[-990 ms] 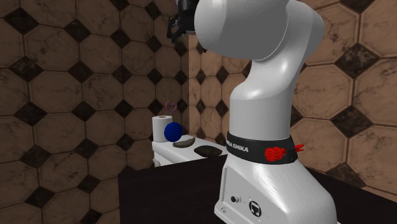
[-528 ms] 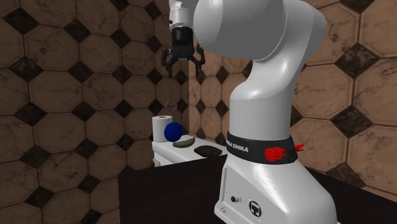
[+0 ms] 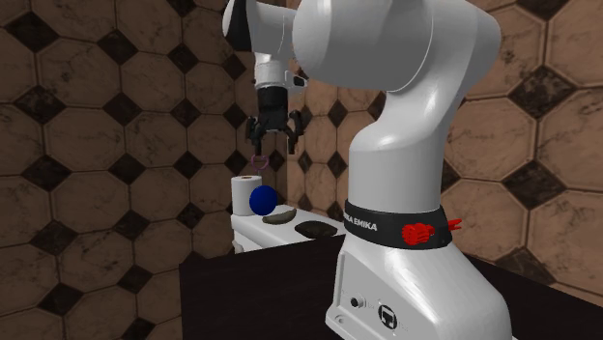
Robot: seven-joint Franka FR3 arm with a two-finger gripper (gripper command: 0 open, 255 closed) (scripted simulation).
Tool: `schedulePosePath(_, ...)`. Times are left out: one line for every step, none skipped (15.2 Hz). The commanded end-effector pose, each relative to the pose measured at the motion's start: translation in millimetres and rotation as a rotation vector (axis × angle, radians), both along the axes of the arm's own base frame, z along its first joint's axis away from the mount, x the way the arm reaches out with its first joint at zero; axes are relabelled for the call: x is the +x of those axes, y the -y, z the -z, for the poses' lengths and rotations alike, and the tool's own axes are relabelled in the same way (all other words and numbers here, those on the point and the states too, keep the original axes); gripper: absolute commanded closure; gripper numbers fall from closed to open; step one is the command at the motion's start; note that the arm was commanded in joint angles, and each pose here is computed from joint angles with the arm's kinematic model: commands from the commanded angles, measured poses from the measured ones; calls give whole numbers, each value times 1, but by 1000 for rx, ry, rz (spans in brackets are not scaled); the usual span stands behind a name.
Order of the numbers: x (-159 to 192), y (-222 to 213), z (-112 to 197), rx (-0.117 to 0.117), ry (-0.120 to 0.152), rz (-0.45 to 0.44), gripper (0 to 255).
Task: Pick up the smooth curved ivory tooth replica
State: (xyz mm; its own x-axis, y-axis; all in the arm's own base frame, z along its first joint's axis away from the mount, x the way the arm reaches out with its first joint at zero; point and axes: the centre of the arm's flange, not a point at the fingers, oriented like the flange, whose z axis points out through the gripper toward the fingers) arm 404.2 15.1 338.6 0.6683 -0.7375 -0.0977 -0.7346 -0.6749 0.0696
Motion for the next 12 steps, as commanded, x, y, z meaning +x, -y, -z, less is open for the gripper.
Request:
schedulePosePath(15, 2, 22, -13, 9, 80, 0)
schedulePosePath(21, 5, 33, -20, 12, 119, 0)
schedulePosePath(27, 8, 44, -27, 16, 157, 0)
schedulePosePath(33, 11, 55, -33, 19, 195, 0)
schedulePosePath(39, 14, 65, -40, 22, 233, 0)
schedulePosePath(45, 17, 76, -47, 25, 272, 0)
schedulePosePath(50, 21, 87, -53, 29, 310, 0)
schedulePosePath(56, 26, 98, -60, 32, 348, 0)
schedulePosePath(61, 30, 108, -67, 35, 386, 0)
schedulePosePath(67, 35, 119, -73, 38, 424, 0)
schedulePosePath(72, 40, 130, -80, 42, 463, 0)
schedulePosePath(77, 45, 140, -86, 45, 501, 0)
